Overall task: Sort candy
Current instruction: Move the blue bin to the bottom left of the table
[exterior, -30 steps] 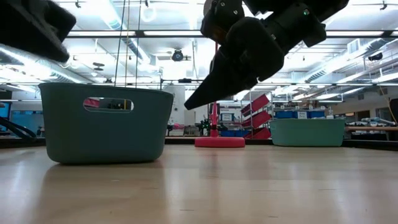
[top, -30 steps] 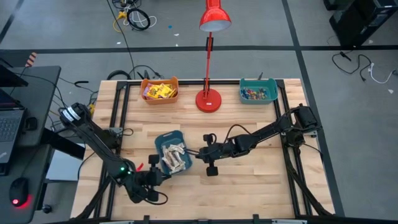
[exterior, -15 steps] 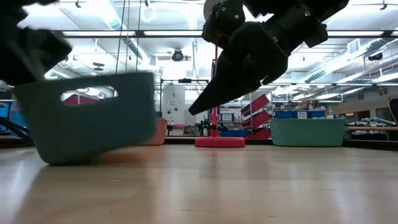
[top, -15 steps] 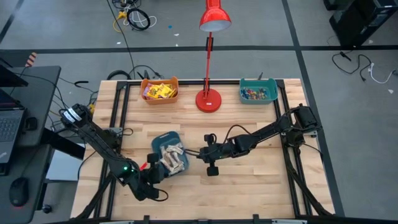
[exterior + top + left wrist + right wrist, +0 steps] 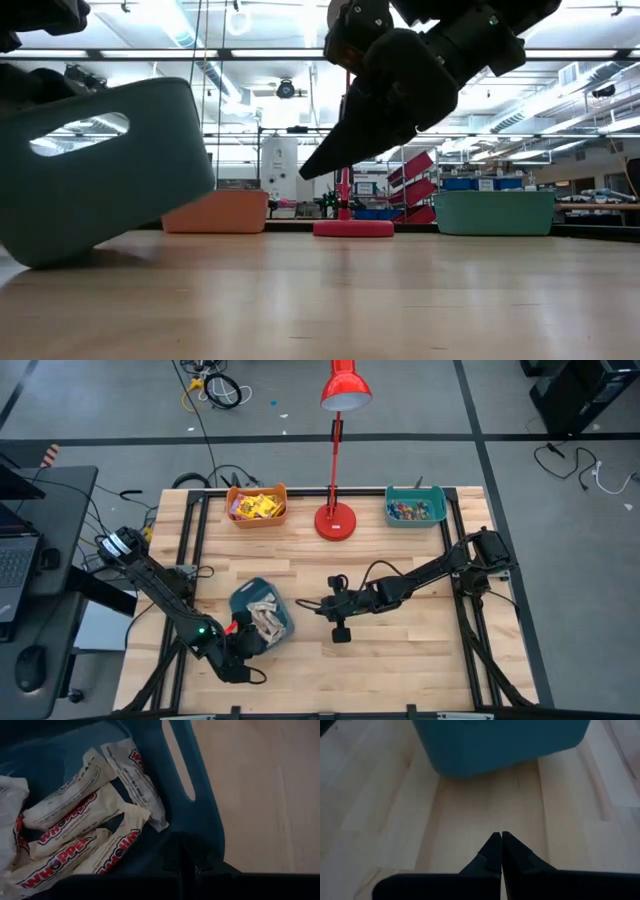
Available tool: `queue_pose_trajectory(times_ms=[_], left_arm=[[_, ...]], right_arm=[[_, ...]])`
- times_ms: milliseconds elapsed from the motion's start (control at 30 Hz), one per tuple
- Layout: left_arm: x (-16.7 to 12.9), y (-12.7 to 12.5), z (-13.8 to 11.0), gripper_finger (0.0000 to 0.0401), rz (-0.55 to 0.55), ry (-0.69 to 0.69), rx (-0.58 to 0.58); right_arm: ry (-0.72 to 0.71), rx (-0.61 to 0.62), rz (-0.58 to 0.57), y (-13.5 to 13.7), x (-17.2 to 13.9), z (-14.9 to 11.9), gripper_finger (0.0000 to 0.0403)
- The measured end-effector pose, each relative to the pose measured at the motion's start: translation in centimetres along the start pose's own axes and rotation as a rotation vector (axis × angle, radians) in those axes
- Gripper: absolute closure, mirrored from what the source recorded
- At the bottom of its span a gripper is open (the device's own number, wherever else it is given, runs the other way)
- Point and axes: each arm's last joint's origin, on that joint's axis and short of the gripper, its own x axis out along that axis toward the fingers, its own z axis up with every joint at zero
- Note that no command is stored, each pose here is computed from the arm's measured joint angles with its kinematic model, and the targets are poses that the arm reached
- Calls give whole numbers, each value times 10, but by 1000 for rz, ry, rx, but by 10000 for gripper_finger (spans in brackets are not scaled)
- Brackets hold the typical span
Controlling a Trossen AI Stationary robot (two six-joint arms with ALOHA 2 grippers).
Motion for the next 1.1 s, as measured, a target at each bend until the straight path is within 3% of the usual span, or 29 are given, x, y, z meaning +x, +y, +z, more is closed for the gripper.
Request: queue_pose_trajectory(times_ms=[633,900,1100], left_arm=[[-27,-12,24,401,17,63,44],[-57,-24,40,401,123,-68,156],[-92,-37,43,401,249,-216,242]], right_arm=[[-63,8,4,0,0,6,403],[-130,12,9,0,1,12,403],[-180,14,17,4,30,2,403]])
